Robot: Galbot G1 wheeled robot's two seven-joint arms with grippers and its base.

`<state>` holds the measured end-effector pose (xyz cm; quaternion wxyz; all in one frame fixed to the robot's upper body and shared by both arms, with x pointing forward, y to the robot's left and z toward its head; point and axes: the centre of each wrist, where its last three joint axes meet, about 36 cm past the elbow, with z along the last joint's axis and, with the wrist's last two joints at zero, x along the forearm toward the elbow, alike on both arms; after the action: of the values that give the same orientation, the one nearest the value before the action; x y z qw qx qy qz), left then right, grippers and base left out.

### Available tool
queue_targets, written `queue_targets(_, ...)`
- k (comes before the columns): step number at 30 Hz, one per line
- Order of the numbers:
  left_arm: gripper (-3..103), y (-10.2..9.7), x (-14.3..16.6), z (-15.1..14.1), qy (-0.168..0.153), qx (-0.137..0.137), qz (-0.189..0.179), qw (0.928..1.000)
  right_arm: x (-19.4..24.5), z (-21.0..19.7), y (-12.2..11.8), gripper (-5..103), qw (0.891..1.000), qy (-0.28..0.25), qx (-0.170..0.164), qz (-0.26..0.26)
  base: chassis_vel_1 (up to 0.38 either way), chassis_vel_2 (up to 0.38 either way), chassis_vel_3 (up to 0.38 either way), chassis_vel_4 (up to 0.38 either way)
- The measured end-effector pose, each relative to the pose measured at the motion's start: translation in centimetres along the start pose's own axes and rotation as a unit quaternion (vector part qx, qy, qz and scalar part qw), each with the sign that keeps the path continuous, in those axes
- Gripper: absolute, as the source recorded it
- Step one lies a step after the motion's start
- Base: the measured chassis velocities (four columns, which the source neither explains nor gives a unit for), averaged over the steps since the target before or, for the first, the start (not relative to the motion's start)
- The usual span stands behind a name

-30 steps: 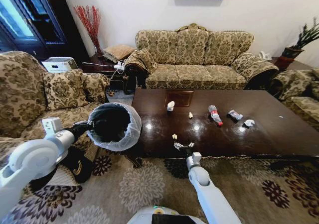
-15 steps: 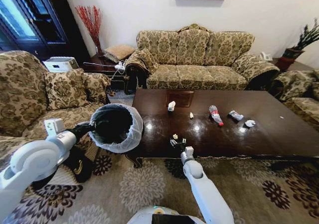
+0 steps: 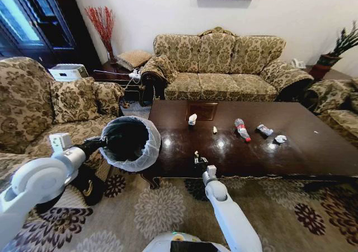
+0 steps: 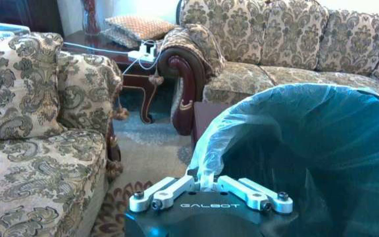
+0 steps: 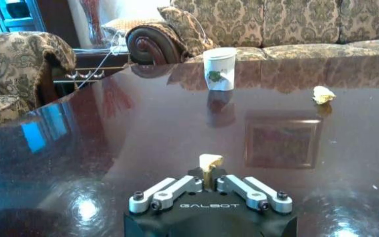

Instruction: Move to the front of the table and place the trash on the table into the trash bin.

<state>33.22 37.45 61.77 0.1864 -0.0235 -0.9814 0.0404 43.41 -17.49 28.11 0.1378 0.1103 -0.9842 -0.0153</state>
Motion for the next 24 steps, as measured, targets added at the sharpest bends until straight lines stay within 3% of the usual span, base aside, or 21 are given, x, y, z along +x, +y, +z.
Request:
queue_targets(4,0,0.0,0.0,-0.1,0.000,-0.003,0.001,1.0000,0.4,-0.5,-0.4,0,1.000,-0.017,0.002,-0.005,0.000,0.000,0.000,0.000)
queue_targets(5,0,0.0,-0.2,-0.2,0.000,-0.005,0.000,1.0000,0.8,-1.2,-0.8,0,0.999,-0.047,-0.007,-0.020,0.000,0.000,0.000,0.000)
queue_targets(6,0,0.4,-0.6,-0.8,0.000,-0.014,-0.005,0.9999,2.4,-4.8,-1.3,0,0.987,-0.142,-0.013,-0.076,0.000,0.000,0.000,0.000)
queue_targets(8,0,0.4,-0.9,-1.5,0.005,-0.016,-0.004,0.9999,3.6,-8.6,-1.1,0,0.966,-0.220,-0.004,-0.138,0.000,0.000,0.000,0.000)
queue_targets(9,0,0.4,-0.9,-1.5,0.005,-0.016,-0.004,0.9999,3.6,-8.6,-1.1,0,0.966,-0.220,-0.004,-0.138,0.000,0.000,0.000,0.000)
queue_targets(11,0,0.2,-1.0,-1.8,0.018,-0.012,-0.001,0.9998,4.6,-12.1,-0.6,0,0.940,-0.278,0.002,-0.199,0.000,0.000,0.000,0.000)
queue_targets(13,0,-0.3,-1.0,-1.7,0.035,-0.013,0.004,0.9993,6.0,-15.7,1.0,0,0.904,-0.323,0.000,-0.279,0.000,0.000,0.000,0.000)
queue_targets(14,0,-0.3,-1.0,-1.7,0.035,-0.013,0.004,0.9993,6.0,-15.7,1.0,0,0.904,-0.323,0.000,-0.279,0.000,0.000,0.000,0.000)
queue_targets(16,0,-1.1,-0.7,-1.2,0.049,-0.019,0.014,0.9985,7.8,-18.9,3.8,0,0.859,-0.347,-0.002,-0.376,0.000,0.000,0.000,0.000)
queue_targets(17,0,-1.1,-0.7,-1.2,0.049,-0.019,0.014,0.9985,7.8,-18.9,3.8,0,0.859,-0.347,-0.002,-0.376,0.000,0.000,0.000,0.000)
queue_targets(20,0,-1.5,-0.5,-1.0,0.056,-0.024,0.018,0.9980,8.7,-20.5,7.2,0,0.826,-0.338,0.009,-0.451,0.000,0.000,0.000,0.000)
queue_targets(22,0,-1.8,-0.3,-1.0,0.057,-0.027,0.019,0.9978,8.7,-20.7,8.9,0,0.816,-0.325,0.017,-0.478,0.000,0.000,0.000,0.000)
queue_targets(24,0,-2.0,-0.2,-1.0,0.058,-0.028,0.020,0.9977,8.4,-20.7,9.5,0,0.814,-0.319,0.025,-0.484,0.000,0.000,0.000,0.000)
